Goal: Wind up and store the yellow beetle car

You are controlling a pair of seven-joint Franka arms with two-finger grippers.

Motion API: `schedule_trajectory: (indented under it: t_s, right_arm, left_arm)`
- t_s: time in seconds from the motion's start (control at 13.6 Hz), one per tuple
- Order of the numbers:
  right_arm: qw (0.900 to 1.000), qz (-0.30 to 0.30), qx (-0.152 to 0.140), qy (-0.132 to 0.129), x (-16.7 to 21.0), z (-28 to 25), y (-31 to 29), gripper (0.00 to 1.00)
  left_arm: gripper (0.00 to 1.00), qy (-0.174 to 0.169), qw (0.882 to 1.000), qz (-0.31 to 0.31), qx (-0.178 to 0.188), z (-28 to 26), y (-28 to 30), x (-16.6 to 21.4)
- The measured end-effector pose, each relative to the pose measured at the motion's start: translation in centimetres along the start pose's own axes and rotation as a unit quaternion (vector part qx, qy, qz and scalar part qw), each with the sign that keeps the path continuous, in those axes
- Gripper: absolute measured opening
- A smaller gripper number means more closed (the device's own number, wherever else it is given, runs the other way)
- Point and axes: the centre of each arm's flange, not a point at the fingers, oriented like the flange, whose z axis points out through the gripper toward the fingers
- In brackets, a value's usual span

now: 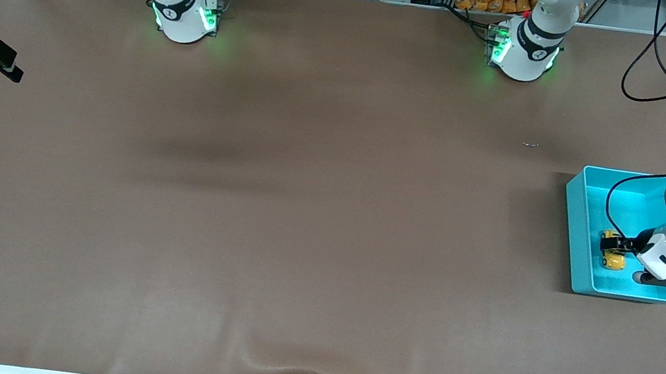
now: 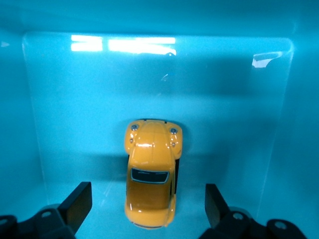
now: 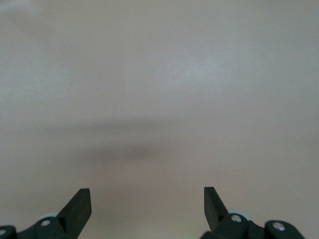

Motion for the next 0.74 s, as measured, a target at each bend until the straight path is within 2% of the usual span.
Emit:
schedule_trajectory:
  t_s: [0.37,0.74]
  right_arm:
    - [1.0,0.001,0.0,0.0,0.0,0.0,0.2,1.0]
    - [1.0,0.002,0.0,0.0,0.0,0.0,0.2,1.0]
  left_arm:
    - [1.0,0.026,1.0,-0.003,0.015,-4.3,-0.5,0.1]
    - [1.0,0.036,0.999,-0.002,0.034,-10.9,0.1,-0.8]
